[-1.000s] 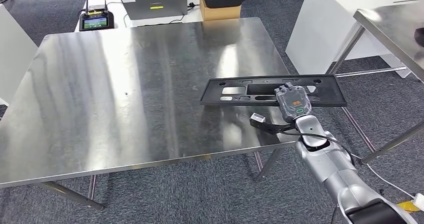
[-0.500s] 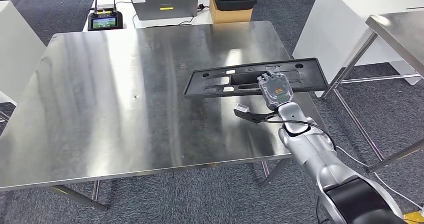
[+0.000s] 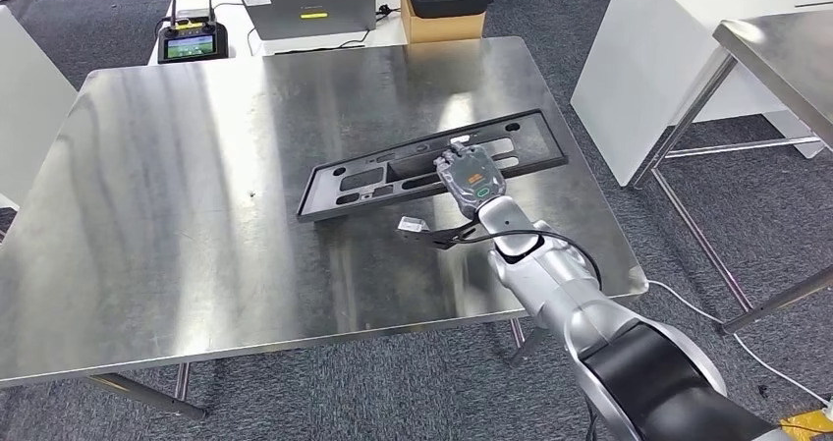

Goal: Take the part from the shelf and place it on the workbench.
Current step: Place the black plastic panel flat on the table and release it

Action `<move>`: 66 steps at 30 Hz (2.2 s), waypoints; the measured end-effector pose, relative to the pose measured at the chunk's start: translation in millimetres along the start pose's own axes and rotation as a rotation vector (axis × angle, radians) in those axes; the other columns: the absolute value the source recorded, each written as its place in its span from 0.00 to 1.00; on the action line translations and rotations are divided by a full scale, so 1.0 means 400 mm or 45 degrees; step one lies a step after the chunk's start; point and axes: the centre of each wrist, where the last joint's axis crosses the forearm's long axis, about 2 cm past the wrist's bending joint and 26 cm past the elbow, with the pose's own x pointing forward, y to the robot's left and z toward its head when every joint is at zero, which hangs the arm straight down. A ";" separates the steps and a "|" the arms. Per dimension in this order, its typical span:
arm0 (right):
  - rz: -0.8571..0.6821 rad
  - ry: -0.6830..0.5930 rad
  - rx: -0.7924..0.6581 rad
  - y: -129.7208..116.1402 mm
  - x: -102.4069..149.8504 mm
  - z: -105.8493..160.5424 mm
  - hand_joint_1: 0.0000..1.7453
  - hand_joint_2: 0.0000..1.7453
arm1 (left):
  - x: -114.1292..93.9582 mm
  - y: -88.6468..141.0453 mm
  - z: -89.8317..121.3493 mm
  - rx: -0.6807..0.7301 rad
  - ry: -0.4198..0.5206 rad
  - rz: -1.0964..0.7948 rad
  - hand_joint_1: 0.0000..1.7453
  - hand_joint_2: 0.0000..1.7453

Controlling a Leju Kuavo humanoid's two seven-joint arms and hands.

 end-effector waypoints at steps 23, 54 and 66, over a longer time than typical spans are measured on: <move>-0.048 -0.200 0.052 -0.087 0.203 -0.059 0.00 0.00 | 0.000 -0.007 0.000 0.126 0.134 0.007 0.00 0.00; -0.630 -0.030 -0.529 -0.133 0.155 -0.025 0.00 0.00 | -0.015 -0.022 0.011 0.125 0.148 0.051 0.00 0.00; -1.351 -0.014 -1.164 -0.207 0.165 0.211 0.00 0.00 | -0.032 -0.033 0.024 0.292 0.198 0.108 0.00 0.00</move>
